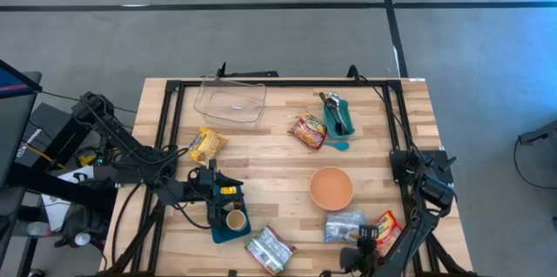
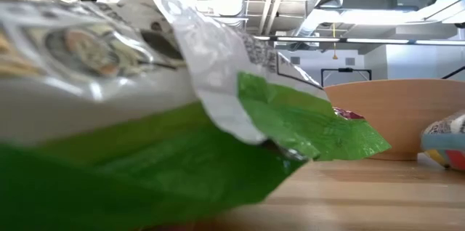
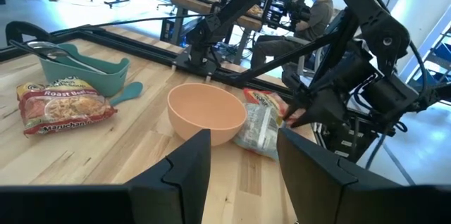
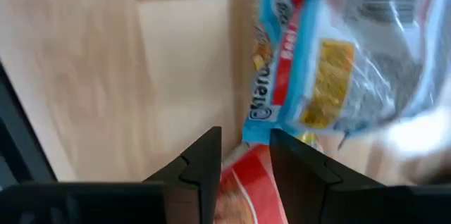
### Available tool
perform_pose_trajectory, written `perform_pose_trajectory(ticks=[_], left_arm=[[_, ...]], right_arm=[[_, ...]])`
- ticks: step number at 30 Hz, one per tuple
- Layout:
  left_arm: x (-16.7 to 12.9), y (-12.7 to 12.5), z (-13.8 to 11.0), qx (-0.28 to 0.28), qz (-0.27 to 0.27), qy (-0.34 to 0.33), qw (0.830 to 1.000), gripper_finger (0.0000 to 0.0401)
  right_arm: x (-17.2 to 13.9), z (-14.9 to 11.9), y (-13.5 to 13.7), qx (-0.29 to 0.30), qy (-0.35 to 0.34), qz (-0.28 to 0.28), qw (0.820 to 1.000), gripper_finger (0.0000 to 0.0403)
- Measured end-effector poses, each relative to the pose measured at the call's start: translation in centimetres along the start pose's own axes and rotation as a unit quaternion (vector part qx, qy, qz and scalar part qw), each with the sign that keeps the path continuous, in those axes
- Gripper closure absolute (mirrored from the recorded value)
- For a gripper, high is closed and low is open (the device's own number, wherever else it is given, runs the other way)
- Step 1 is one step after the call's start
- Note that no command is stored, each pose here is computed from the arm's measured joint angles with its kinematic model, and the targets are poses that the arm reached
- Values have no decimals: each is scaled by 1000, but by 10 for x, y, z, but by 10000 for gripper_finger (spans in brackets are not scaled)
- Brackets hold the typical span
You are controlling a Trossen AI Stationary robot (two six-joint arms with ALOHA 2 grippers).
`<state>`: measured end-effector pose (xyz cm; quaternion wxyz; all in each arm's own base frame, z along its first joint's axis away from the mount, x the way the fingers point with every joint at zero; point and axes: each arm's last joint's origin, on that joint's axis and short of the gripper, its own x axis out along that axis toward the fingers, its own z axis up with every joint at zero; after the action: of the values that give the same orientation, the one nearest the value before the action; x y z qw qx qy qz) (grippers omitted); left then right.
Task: Pick & Place Food Item
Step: Put the light blue noodle pack into the transparent bin
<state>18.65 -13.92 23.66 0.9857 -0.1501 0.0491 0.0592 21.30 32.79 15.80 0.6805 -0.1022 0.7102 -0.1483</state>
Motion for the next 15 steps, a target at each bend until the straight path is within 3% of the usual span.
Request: perform_pose_trajectory(ticks=[15], left_arm=[[0, 0, 0, 0, 0, 0, 1000, 242]], right_arm=[[-3, 0, -6, 96, 4, -12, 995, 288]])
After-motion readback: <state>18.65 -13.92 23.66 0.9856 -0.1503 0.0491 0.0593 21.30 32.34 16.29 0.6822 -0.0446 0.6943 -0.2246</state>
